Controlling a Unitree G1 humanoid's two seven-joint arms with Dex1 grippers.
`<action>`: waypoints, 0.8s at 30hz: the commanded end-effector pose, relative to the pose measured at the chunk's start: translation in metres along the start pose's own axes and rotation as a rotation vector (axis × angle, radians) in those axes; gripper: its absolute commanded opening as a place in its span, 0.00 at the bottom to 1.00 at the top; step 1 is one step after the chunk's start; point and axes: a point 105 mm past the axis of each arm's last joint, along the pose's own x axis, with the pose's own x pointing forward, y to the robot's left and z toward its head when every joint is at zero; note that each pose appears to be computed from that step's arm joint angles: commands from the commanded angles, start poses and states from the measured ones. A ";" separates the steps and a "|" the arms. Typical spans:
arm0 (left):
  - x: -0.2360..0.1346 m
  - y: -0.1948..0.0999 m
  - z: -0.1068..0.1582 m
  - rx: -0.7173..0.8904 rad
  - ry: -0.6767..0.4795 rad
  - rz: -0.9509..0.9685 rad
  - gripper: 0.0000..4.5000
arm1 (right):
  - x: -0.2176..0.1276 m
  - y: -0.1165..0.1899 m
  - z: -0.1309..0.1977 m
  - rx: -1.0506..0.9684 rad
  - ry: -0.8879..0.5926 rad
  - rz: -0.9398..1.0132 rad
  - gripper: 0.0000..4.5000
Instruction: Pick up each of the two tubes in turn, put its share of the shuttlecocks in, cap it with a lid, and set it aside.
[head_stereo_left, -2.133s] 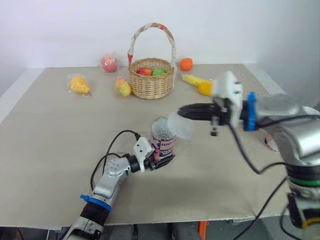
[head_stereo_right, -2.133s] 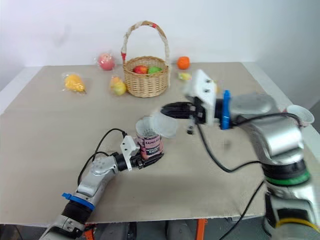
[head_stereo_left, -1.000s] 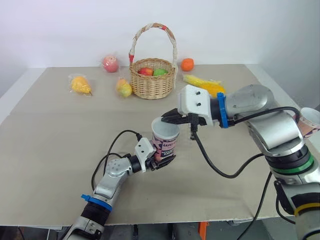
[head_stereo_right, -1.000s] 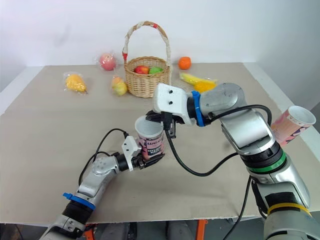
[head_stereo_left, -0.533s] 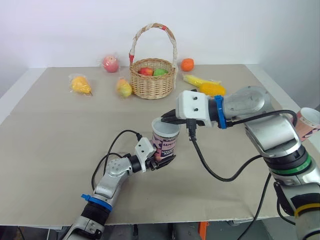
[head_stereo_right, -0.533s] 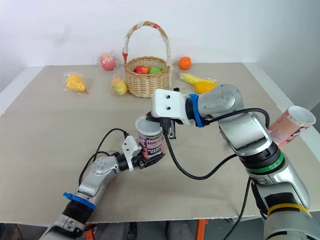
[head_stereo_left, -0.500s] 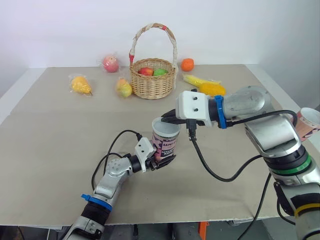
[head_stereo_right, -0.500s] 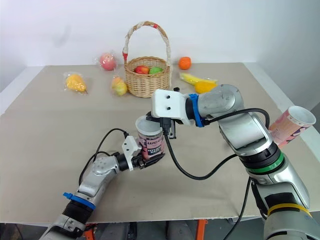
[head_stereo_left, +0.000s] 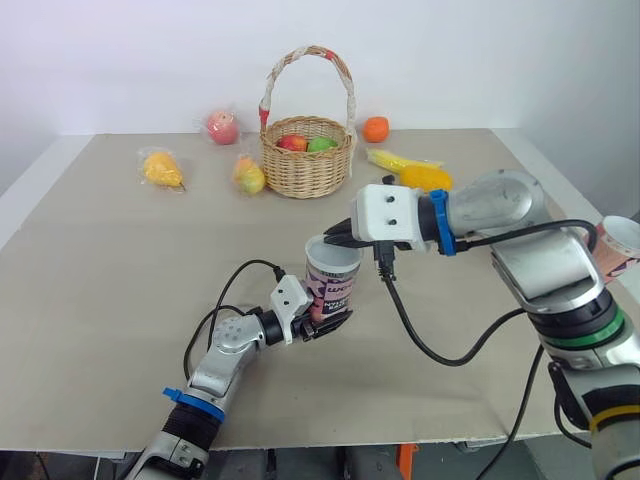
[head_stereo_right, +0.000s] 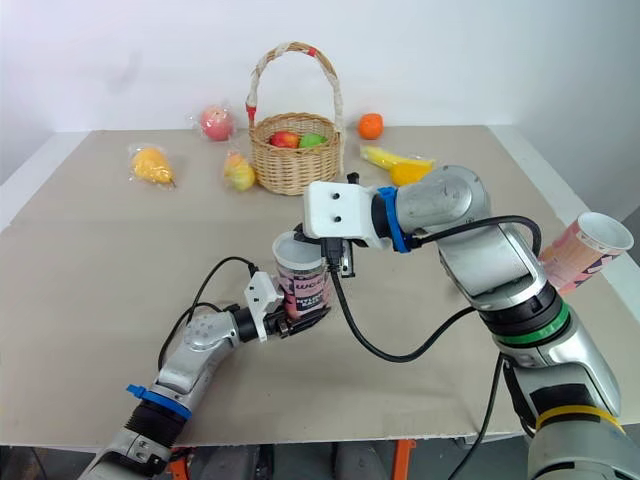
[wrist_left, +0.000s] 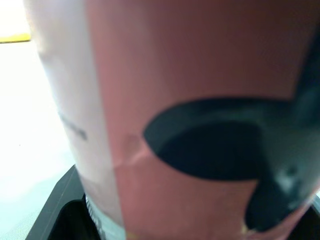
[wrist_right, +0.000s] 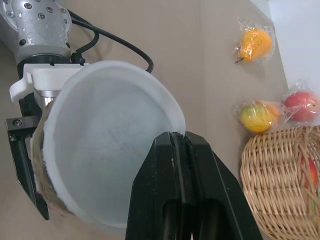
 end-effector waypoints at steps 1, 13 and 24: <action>-0.006 -0.005 -0.028 -0.062 0.095 -0.006 0.67 | -0.010 -0.011 0.005 -0.032 0.013 -0.042 0.03; -0.005 -0.006 -0.028 -0.060 0.096 -0.009 0.67 | -0.003 -0.006 0.009 -0.008 -0.019 -0.017 0.03; -0.005 -0.006 -0.028 -0.058 0.098 -0.013 0.67 | 0.010 0.006 0.015 0.002 -0.055 0.023 0.03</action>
